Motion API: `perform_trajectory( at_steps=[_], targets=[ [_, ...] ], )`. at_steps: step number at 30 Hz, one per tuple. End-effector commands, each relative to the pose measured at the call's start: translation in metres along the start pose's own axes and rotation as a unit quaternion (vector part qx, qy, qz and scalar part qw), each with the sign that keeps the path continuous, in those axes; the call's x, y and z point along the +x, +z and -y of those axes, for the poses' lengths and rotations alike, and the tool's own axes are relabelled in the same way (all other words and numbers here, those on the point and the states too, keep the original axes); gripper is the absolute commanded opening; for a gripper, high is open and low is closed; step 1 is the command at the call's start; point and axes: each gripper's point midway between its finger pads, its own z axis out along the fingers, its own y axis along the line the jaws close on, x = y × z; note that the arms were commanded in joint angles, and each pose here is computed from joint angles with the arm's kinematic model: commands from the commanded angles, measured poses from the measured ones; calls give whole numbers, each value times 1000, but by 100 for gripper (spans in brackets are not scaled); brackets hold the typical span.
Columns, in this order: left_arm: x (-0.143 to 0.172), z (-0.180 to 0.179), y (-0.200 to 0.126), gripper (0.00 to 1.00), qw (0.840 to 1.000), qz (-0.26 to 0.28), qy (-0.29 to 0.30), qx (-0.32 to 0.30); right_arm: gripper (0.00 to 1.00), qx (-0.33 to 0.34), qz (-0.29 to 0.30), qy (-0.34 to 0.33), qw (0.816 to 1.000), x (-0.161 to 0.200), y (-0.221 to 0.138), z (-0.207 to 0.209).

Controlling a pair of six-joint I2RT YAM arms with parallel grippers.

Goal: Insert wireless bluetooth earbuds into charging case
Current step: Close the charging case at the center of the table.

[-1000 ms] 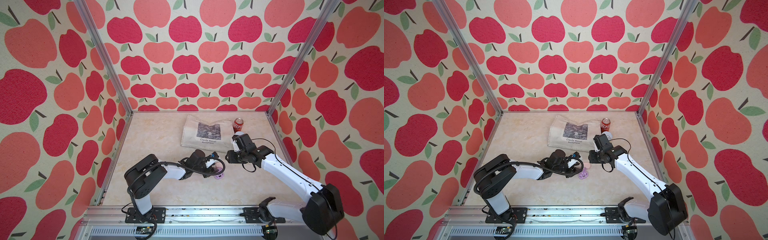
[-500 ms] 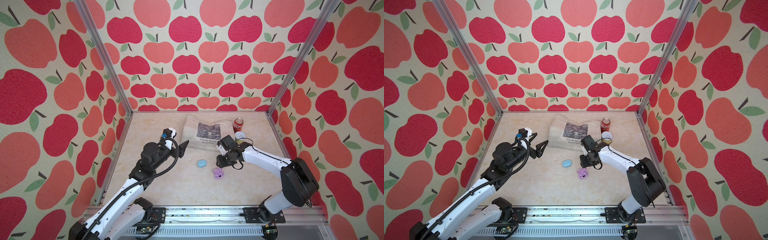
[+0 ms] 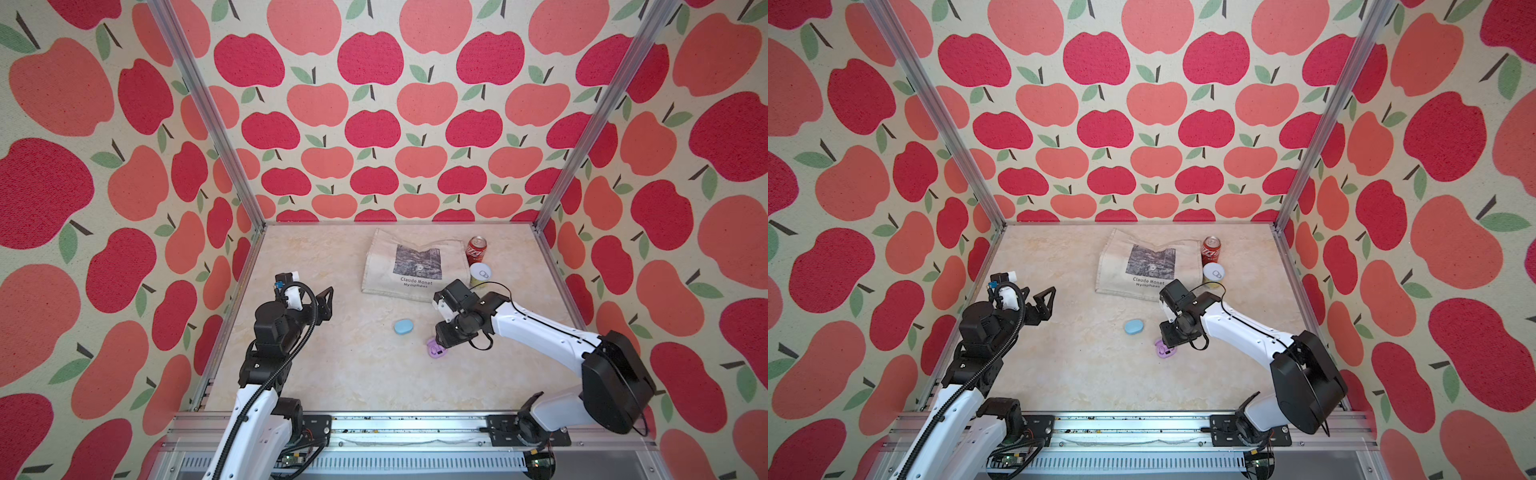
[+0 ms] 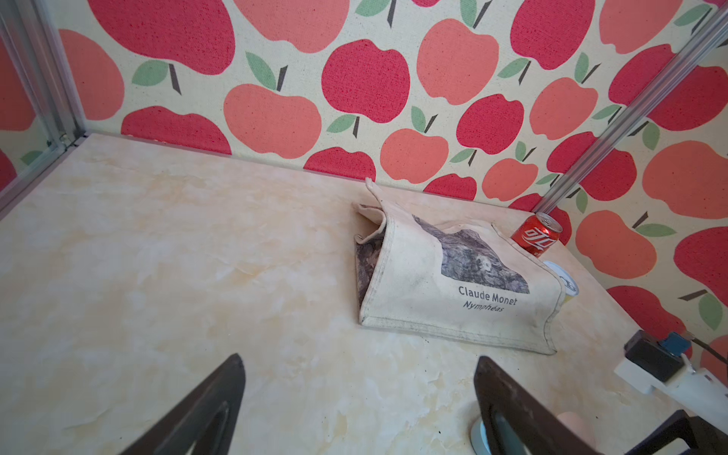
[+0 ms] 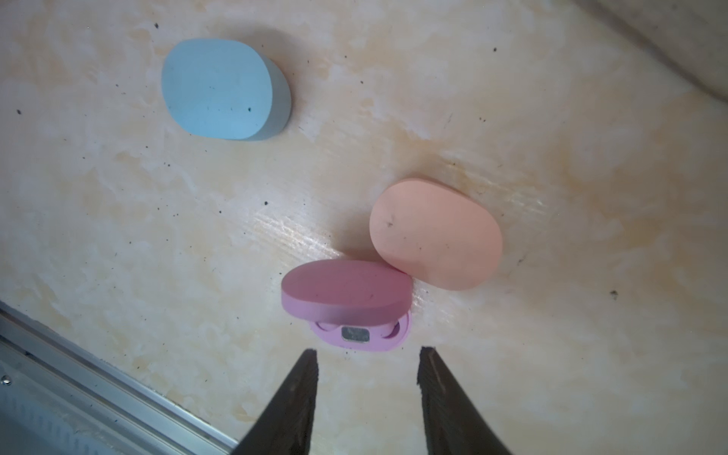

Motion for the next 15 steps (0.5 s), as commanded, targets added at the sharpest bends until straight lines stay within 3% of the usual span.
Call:
perform_trajectory(
  at_steps=[1,9,15],
  targets=[
    [-3,-4,2,94,1000,8,-22,5,45,7,-31,1,999,21,2,3],
    [13,-22,6,96,999,-4,-27,-19,45,29,-28,-13,999,26,6,9],
    [16,-35,3,97,998,0,-49,-40,45,30,21,-18,999,18,-8,10]
  ],
)
